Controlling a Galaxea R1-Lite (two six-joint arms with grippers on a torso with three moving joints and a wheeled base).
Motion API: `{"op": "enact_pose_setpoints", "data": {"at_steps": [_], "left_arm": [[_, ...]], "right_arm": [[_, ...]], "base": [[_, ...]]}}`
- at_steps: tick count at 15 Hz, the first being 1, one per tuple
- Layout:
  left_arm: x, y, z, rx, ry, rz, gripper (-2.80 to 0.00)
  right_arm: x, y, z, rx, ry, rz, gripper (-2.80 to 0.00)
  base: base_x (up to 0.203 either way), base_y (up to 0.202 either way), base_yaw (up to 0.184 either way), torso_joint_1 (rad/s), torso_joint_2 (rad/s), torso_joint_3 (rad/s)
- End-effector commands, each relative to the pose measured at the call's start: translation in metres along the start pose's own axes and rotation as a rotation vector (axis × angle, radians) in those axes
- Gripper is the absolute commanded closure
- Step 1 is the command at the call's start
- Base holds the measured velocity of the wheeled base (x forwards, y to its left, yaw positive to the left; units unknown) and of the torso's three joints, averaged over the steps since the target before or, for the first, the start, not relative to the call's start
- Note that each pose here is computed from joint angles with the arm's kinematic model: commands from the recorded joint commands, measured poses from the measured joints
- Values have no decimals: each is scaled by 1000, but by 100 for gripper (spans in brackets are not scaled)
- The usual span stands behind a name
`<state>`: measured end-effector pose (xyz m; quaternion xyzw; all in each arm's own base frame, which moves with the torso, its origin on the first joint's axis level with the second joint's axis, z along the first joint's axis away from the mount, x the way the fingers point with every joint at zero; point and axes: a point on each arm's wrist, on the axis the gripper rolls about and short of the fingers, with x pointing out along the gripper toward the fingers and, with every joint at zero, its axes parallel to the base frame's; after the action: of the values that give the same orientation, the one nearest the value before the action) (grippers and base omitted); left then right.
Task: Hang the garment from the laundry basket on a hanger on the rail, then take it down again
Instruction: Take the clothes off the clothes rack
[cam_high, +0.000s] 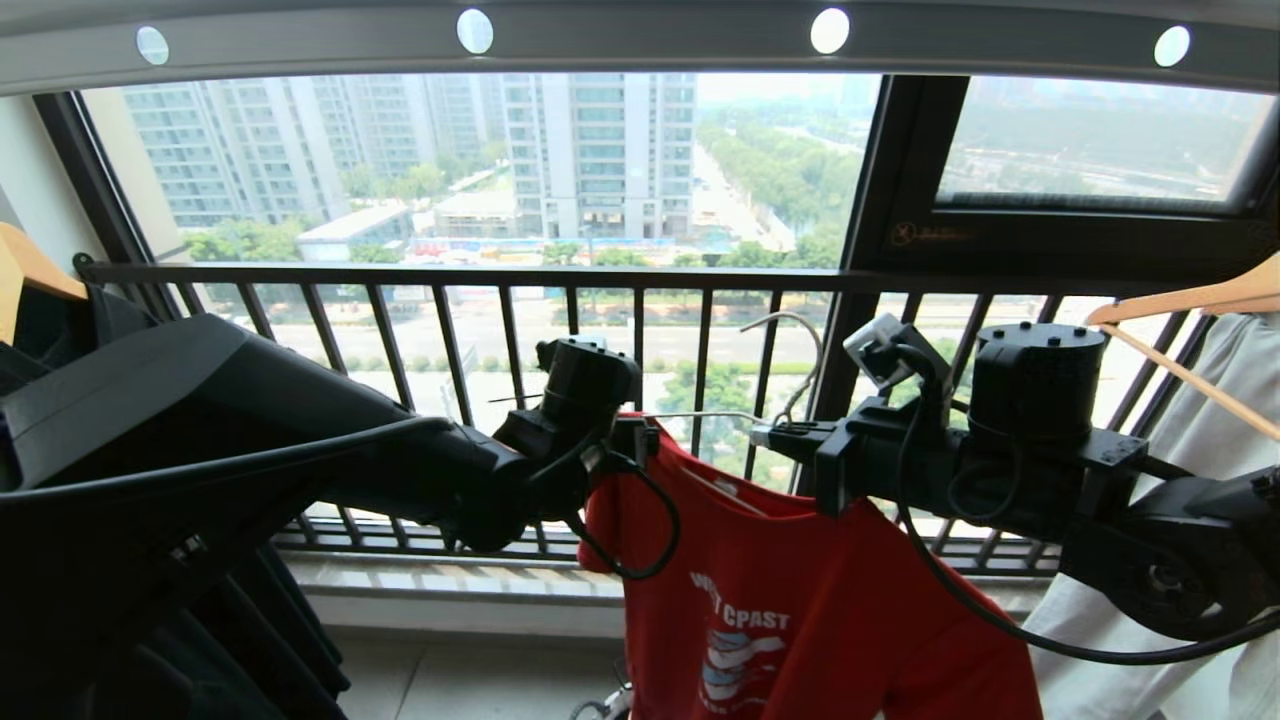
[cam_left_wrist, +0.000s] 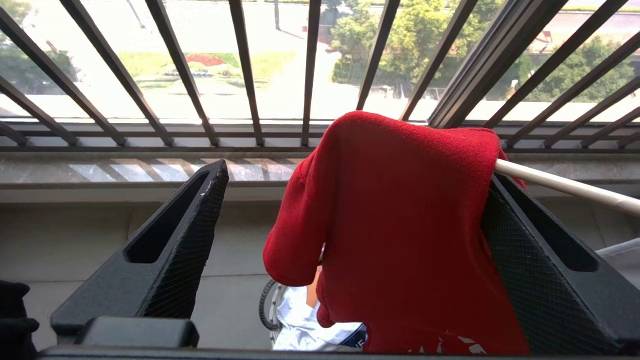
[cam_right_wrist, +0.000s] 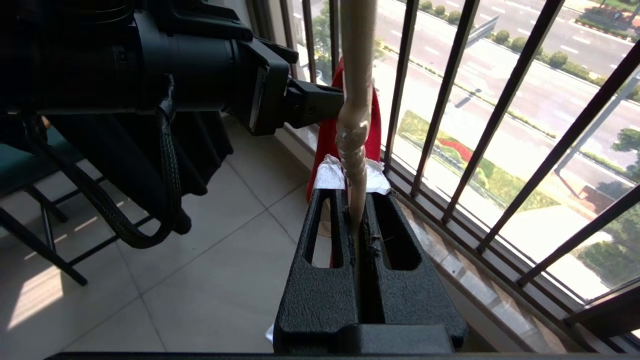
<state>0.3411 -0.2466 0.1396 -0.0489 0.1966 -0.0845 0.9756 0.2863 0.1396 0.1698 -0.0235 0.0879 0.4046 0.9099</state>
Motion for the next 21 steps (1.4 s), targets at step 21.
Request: {"op": "enact_pose_setpoints", "data": {"at_steps": [21], "left_arm": [[2, 2, 6, -24, -14, -7, -280]], "right_arm": [[-2, -6, 9, -8, -34, -37, 0]], "base": [[0, 0, 0, 0, 0, 0]]}}
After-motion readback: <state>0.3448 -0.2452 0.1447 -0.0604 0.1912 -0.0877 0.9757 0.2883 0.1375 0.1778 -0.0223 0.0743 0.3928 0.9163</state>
